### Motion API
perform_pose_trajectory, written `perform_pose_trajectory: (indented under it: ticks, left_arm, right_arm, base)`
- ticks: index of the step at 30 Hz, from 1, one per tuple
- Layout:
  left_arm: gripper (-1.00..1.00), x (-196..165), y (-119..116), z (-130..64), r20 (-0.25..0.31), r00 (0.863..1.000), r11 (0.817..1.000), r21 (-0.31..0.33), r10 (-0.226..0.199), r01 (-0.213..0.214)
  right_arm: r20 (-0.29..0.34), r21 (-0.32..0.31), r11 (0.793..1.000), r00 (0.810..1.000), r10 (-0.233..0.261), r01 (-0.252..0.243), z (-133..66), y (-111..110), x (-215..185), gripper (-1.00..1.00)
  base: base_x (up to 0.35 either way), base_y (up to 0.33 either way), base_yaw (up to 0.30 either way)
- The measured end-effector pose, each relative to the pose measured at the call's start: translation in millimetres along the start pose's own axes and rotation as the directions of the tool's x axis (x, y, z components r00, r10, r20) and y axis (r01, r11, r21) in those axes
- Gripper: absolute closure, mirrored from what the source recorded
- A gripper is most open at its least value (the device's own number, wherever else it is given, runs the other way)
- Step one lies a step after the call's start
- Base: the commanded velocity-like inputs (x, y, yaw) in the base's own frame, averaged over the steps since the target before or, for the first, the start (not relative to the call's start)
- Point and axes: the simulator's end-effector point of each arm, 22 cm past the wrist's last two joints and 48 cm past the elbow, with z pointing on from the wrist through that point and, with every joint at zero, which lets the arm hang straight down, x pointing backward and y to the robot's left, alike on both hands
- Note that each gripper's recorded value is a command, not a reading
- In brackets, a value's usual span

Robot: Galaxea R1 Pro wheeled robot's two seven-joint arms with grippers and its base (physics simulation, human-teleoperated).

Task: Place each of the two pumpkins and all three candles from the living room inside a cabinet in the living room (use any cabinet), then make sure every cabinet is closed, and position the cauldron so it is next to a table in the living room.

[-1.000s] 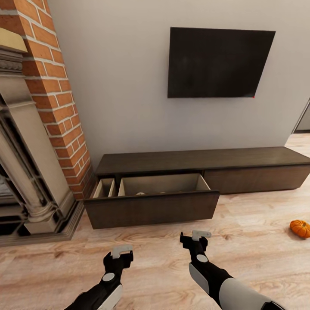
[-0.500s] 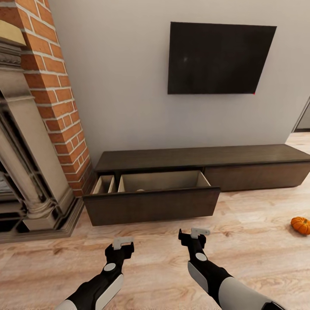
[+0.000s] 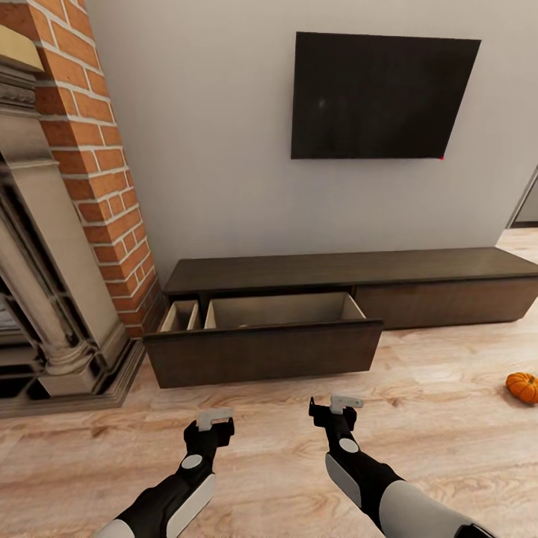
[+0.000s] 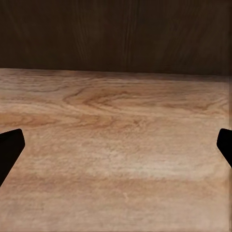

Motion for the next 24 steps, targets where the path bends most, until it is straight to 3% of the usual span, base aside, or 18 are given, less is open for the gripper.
perform_pose_trajectory:
  ticks: [14, 24]
  left_arm:
    - [-1.00, -6.7, -3.4, -1.3, 0.012, 1.000, 1.000, 0.009, -0.010, 0.010]
    - [-1.00, -6.9, -3.2, -1.4, 0.012, 1.000, 1.000, 0.009, -0.009, 0.009]
  right_arm:
    - [0.000, -0.003, 1.000, 1.000, 0.000, 0.000, -0.2, 1.1, -0.1, -1.00]
    - [0.006, -0.009, 1.000, 1.000, -0.018, 0.018, -0.5, 2.5, -1.1, -1.00]
  base:
    - [0.086, 0.000, 0.000]
    - [0.281, 0.000, 0.000]
